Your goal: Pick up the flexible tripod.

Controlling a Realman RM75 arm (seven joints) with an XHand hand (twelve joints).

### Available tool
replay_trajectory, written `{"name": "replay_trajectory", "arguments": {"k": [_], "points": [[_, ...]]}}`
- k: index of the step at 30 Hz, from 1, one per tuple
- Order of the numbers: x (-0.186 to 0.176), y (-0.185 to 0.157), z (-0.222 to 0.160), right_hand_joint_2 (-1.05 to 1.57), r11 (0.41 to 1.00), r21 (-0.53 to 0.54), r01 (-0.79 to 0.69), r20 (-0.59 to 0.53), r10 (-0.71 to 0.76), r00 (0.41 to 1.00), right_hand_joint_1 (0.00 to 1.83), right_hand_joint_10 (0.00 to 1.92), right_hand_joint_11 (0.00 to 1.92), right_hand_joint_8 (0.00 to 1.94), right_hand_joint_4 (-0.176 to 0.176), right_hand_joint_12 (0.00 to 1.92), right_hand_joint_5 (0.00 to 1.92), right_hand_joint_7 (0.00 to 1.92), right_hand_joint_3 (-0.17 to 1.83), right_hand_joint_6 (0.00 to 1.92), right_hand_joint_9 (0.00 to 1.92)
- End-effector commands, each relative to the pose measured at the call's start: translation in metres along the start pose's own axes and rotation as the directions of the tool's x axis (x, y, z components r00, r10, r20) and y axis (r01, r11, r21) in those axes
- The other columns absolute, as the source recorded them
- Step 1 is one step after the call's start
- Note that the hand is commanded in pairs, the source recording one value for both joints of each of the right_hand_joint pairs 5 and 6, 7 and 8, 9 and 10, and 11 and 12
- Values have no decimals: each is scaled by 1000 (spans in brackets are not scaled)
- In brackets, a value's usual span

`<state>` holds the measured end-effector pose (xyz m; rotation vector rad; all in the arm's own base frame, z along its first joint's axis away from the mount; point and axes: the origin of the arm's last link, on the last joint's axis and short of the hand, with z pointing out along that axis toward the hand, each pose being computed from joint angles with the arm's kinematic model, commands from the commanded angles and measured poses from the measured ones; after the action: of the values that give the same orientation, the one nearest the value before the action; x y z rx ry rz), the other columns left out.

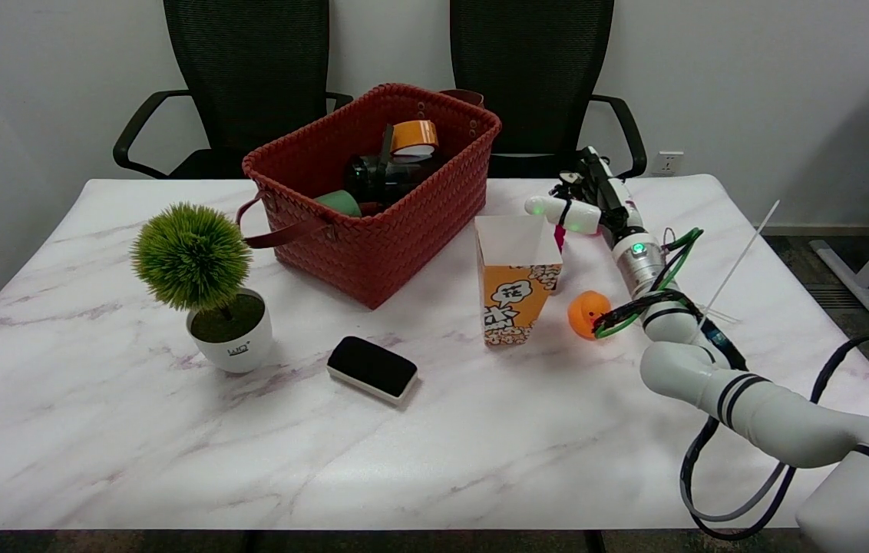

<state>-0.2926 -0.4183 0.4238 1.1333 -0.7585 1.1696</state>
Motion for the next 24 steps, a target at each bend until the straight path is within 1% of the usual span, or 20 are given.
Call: {"name": "replay_trajectory", "arguments": {"k": [1, 9, 14, 19, 24], "points": [[-10, 3, -1, 278, 1000, -19, -8, 23, 8, 1000, 981, 236, 249, 115, 0, 249, 0, 115, -175, 0, 236], [-11, 4, -2, 283, 1000, -21, 2, 29, -1, 1000, 975, 240, 251, 126, 0, 251, 3, 126, -175, 3, 240], [-11, 5, -3, 291, 1000, -22, 1, 31, -1, 1000, 949, 249, 255, 161, 0, 255, 38, 161, -175, 38, 249], [-11, 6, -4, 302, 1000, -23, 2, 32, -1, 999, 949, 288, 262, 205, 0, 262, 76, 205, -175, 76, 288], [-12, 6, -4, 307, 1000, -23, 0, 33, 1, 999, 950, 315, 286, 216, 0, 286, 65, 216, -175, 65, 315]]}}
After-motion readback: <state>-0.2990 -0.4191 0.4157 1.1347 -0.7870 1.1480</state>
